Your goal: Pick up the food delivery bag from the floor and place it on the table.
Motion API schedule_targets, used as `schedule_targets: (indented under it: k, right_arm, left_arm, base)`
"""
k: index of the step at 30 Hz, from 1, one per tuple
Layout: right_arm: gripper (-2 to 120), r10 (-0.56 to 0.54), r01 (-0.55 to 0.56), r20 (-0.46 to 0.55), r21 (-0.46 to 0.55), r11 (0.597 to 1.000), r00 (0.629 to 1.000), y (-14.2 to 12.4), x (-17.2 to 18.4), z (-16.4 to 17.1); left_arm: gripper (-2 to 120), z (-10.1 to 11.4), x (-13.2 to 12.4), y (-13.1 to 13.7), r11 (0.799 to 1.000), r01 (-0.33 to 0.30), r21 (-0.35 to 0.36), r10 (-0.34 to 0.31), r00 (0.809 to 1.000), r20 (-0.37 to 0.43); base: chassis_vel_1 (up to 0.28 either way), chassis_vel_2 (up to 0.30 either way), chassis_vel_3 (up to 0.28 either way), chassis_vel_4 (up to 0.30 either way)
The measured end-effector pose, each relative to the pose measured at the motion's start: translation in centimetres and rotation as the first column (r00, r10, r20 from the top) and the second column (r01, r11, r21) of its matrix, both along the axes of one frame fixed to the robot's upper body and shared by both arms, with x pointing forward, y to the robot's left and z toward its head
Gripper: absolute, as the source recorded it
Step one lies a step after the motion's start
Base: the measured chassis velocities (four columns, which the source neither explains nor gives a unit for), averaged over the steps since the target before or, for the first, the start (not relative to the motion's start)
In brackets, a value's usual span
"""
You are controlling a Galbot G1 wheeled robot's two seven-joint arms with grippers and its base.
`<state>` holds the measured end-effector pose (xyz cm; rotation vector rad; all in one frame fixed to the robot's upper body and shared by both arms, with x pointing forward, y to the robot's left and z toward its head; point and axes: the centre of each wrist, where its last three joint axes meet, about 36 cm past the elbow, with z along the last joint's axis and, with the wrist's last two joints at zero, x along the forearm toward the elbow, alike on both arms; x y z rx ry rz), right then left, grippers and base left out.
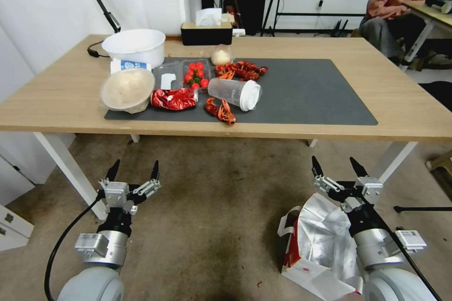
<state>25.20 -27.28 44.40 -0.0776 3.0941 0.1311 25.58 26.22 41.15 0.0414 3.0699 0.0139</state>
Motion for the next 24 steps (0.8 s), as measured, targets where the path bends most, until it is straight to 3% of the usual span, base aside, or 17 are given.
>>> schedule_targets:
  k: [24]
  right_arm:
    - [100,-0.009,0.009,-0.001,0.009,1.000,1.000,-0.02,0.31,-0.58]
  left_arm:
    - [100,-0.50,-0.10,-0.56,1.000,0.016,0.004,-0.016,1.000,-0.007]
  base:
    - [0.000,0.000,0.000,0.000]
